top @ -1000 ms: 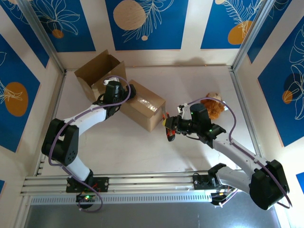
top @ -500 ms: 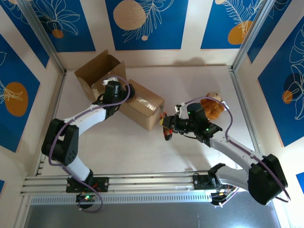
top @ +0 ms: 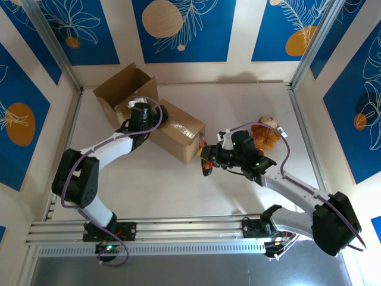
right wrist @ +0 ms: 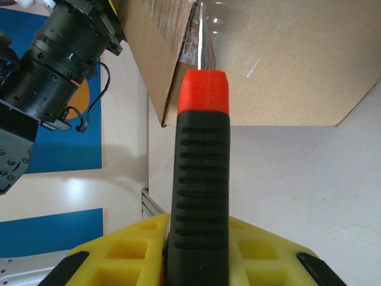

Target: Unpack the express box

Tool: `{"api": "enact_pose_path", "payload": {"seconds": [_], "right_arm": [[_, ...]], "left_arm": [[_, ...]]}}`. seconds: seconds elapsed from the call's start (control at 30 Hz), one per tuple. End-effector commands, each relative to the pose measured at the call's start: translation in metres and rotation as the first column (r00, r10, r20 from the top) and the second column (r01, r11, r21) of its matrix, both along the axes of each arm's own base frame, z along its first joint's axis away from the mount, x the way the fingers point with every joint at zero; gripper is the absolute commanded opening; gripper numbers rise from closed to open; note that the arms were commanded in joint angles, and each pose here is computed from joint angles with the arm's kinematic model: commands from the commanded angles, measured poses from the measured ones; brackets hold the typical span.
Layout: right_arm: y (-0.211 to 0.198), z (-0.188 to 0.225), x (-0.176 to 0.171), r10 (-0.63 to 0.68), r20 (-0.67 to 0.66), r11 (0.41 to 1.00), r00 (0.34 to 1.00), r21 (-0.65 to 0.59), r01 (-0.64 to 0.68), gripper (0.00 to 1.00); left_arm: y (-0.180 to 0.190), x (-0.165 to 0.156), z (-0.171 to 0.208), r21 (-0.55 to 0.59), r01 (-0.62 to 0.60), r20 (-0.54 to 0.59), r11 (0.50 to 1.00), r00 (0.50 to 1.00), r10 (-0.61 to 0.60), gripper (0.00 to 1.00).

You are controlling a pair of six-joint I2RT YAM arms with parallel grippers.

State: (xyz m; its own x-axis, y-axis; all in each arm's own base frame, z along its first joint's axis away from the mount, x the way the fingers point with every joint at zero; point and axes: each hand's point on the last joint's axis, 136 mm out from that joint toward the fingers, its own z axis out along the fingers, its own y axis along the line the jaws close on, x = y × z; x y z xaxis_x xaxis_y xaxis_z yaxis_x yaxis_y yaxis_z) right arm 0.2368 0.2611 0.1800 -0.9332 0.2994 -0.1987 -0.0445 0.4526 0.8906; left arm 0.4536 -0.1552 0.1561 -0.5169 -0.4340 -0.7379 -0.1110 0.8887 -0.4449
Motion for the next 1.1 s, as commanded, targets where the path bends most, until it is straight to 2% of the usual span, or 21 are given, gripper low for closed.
{"api": "enact_pose_path", "payload": {"seconds": [0.0,0.23,0.53,1.07], "right_arm": [[0.017,0.017,-0.012,0.091,0.054,0.993,0.994,0.068,-0.094,0.00],[0.021,0.021,-0.016,0.098,0.055,0.991,0.994,0.089,-0.103,0.00],[0.022,0.026,-0.015,0.102,0.065,0.990,0.993,0.094,-0.108,0.00],[0.027,0.020,-0.019,0.120,0.019,0.987,0.993,0.108,-0.122,0.00]], "left_arm": [[0.024,-0.057,-0.115,0.147,0.022,-0.371,0.989,0.928,0.034,0.96],[0.023,-0.059,-0.120,0.163,0.027,-0.397,0.986,0.917,0.041,0.96],[0.033,-0.073,-0.125,0.244,0.063,-0.486,0.968,0.871,0.066,0.96],[0.032,-0.075,-0.125,0.233,0.066,-0.485,0.970,0.873,0.057,0.96]]}}
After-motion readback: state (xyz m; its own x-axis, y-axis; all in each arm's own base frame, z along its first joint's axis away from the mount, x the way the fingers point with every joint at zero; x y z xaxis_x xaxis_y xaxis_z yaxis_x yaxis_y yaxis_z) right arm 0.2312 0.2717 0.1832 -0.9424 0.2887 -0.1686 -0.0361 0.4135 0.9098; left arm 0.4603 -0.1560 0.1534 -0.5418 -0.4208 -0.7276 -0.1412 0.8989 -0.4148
